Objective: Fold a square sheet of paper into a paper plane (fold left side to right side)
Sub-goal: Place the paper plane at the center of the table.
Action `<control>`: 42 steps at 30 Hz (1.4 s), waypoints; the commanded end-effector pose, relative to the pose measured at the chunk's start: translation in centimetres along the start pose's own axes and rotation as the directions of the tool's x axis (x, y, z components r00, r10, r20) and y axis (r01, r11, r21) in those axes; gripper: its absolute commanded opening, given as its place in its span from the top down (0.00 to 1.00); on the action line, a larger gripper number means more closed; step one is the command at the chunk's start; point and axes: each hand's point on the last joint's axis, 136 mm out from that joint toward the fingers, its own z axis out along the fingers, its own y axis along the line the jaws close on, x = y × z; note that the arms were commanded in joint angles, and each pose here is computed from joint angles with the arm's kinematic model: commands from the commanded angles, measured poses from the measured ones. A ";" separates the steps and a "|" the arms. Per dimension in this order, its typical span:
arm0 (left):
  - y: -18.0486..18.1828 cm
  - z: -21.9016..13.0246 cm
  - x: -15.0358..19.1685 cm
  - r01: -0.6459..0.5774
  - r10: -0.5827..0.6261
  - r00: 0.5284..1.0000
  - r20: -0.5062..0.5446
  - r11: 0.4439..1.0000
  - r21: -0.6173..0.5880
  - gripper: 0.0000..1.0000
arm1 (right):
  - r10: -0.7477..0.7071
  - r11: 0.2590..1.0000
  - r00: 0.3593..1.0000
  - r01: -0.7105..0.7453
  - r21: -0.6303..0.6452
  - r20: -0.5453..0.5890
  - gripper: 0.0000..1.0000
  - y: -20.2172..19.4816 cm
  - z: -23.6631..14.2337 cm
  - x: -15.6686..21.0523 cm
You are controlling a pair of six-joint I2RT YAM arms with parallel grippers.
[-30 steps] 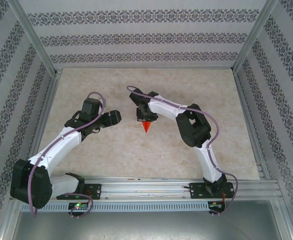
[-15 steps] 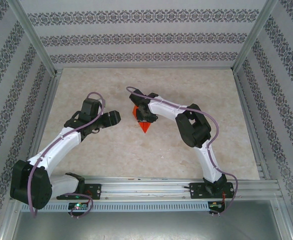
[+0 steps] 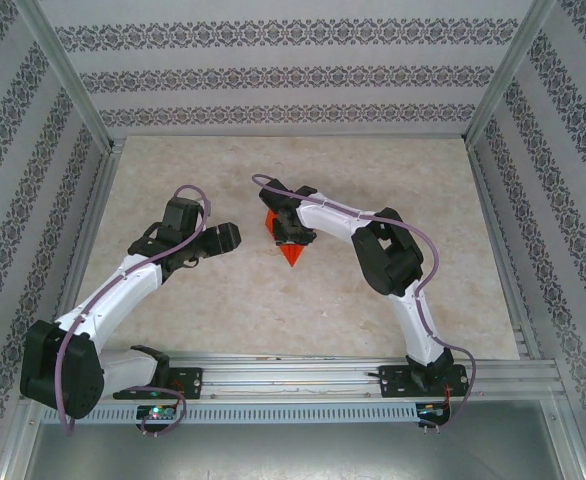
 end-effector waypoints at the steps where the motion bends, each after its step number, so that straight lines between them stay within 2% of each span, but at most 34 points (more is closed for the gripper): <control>1: 0.3 -0.9 -0.8 -0.014 0.014 1.000 0.021 1.000 -0.014 0.20 | -0.025 0.999 1.000 0.024 0.027 0.012 0.62 -0.8 -1.7 -0.2; 27: 0.1 -1.3 -1.2 -0.014 0.014 1.000 0.028 1.000 -0.013 0.20 | -0.037 0.999 0.998 0.037 0.003 0.041 0.55 -0.5 -4.0 -0.5; 38: 0.3 -1.8 -1.2 0.003 -0.003 0.999 0.035 1.000 -0.007 0.19 | -0.048 0.998 0.992 0.053 -0.045 0.118 0.50 -0.7 -8.7 -0.9; 42: 0.7 -2.6 -1.6 0.001 0.000 0.999 0.053 1.000 -0.021 0.18 | -0.073 0.996 0.982 0.079 -0.029 0.174 0.42 -1.8 -11.1 -1.0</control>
